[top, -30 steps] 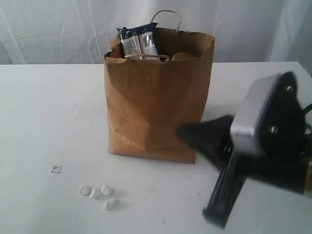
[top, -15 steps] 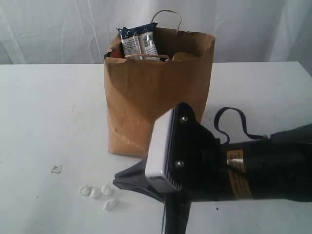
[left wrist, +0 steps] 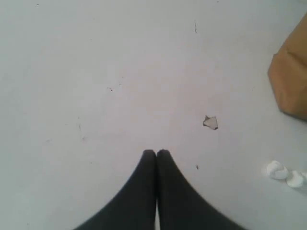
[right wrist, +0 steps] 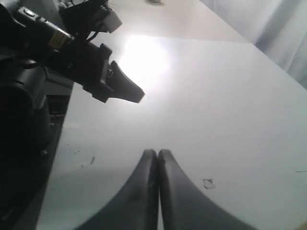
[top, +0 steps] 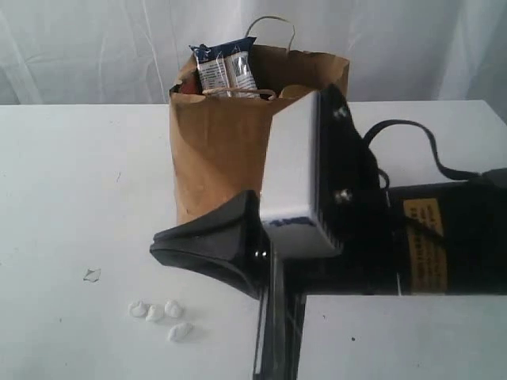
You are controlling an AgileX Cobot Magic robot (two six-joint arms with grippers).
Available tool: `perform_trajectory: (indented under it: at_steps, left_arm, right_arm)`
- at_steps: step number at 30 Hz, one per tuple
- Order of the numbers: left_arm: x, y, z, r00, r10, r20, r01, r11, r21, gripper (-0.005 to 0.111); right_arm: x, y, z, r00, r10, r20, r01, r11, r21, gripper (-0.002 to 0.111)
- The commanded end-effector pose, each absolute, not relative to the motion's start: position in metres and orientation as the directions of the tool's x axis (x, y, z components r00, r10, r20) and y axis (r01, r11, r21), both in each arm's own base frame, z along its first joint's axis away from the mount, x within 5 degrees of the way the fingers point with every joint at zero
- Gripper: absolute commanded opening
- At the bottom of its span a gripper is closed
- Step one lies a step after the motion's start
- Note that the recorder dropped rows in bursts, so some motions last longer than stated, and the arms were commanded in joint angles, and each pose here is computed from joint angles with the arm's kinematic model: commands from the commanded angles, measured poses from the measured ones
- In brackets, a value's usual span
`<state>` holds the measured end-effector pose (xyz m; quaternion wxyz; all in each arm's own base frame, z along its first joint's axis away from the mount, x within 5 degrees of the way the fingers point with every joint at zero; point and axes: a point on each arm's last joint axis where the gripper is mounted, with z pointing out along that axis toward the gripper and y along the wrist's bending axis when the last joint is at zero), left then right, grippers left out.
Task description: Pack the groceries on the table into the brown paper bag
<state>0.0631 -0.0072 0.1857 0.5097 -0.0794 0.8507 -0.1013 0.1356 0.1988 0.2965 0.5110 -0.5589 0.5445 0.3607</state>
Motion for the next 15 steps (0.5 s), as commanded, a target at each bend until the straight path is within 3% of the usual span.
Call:
perform_trajectory:
  at_steps: [1, 6, 15]
  left_arm:
    - [0.065, -0.008, 0.19, -0.418, -0.275, -0.866, -0.027, 0.956, -0.291, 0.0]
    - [0.065, -0.008, 0.19, -0.418, -0.267, -0.868, -0.023, 0.959, -0.283, 0.0]
    - [0.065, -0.008, 0.19, -0.418, -0.267, -0.868, -0.023, 0.959, -0.283, 0.0]
  right_arm:
    - [0.146, 0.193, 0.299, 0.169, -0.309, -0.936, -0.939, 0.237, -0.248, 0.0]
    - [0.155, 0.188, 0.296, 0.145, -0.371, -0.917, -0.905, 0.326, -0.275, 0.0]
    - [0.155, 0.191, 0.279, 0.118, -0.394, -0.912, -0.924, 0.294, -0.246, 0.0]
